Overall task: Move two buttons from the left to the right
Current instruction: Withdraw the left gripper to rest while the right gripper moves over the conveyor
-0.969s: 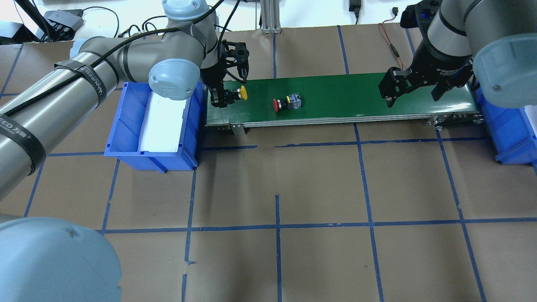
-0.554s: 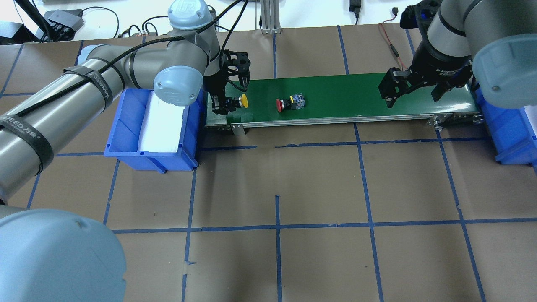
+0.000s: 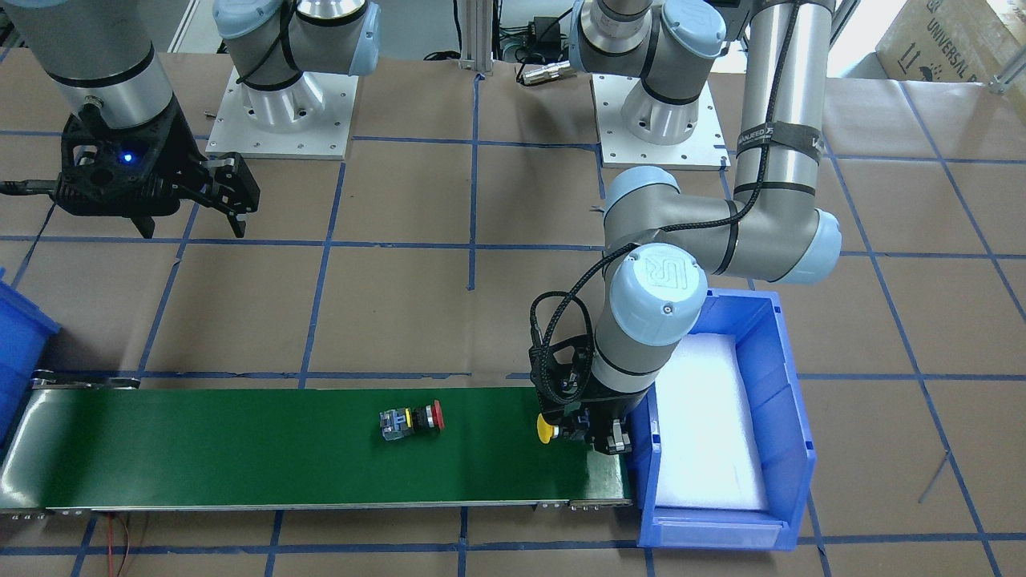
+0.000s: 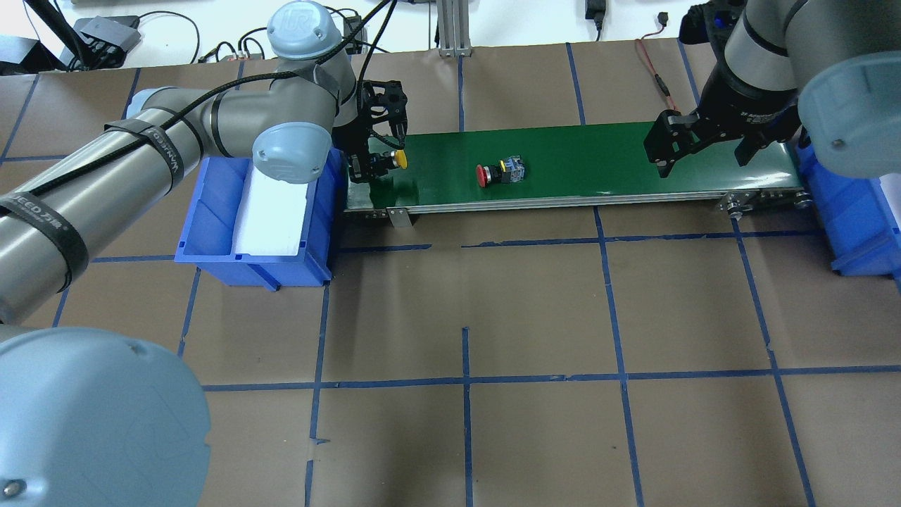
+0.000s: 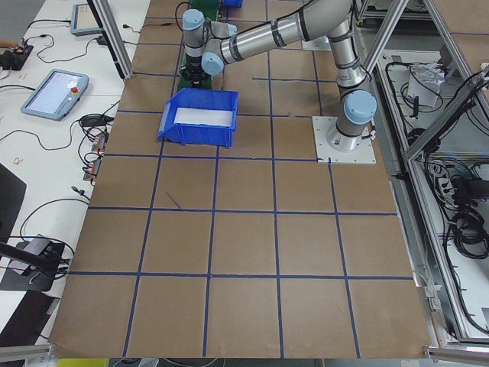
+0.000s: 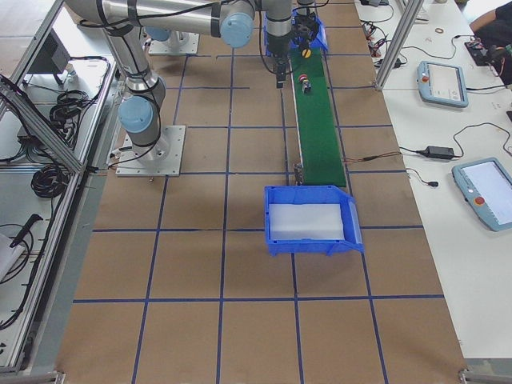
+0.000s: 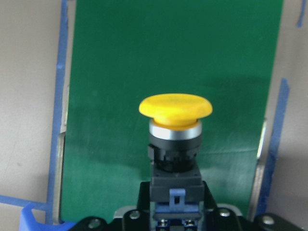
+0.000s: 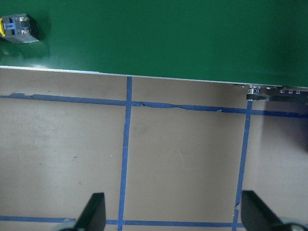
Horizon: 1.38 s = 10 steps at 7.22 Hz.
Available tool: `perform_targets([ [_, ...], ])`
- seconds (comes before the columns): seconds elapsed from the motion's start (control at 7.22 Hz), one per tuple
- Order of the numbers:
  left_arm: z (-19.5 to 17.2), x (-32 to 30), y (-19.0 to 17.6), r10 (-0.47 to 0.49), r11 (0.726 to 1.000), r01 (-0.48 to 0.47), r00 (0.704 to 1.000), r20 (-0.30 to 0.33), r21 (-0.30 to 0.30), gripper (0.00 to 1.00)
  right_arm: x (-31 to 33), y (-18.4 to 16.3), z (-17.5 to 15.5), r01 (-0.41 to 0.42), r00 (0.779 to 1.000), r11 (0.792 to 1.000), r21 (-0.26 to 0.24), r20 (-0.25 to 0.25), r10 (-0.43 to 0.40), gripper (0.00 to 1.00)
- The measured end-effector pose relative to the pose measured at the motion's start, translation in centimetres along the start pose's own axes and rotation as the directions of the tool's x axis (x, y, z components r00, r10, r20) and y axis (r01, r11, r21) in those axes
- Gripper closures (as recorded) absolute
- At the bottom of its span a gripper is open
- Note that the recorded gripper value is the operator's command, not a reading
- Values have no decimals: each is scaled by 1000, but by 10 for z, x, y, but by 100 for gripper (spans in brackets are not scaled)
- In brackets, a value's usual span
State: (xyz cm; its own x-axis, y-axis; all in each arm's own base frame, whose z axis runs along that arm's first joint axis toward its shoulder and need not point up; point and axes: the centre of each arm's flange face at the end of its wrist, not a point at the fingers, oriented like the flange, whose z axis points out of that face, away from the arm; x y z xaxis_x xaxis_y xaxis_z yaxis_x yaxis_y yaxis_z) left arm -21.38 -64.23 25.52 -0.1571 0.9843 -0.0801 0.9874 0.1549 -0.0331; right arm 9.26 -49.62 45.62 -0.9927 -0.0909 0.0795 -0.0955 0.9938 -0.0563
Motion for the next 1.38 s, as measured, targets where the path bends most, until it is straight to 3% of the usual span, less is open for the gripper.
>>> perform_targets([
  [0.14,5,2,0,-2,1000,2,1000,-7,2,0,0,-3,0,16,1000,1000,8,-2,-16,3],
  [0.55,-16,0,-1,-26,999,25,999,27,19,0,-1,-7,0,29,999,999,30,17,-29,1],
  [0.97,-119,28,14,-211,977,208,973,97,40,0,1,-12,10,47,999,999,9,27,-47,0],
  [1.11,-161,46,32,-308,951,307,948,82,30,0,2,-18,20,93,995,996,-4,30,-93,0],
  [1.38,-236,91,69,-535,845,535,844,45,1,0,10,-33,41,204,978,979,-29,53,-202,0],
])
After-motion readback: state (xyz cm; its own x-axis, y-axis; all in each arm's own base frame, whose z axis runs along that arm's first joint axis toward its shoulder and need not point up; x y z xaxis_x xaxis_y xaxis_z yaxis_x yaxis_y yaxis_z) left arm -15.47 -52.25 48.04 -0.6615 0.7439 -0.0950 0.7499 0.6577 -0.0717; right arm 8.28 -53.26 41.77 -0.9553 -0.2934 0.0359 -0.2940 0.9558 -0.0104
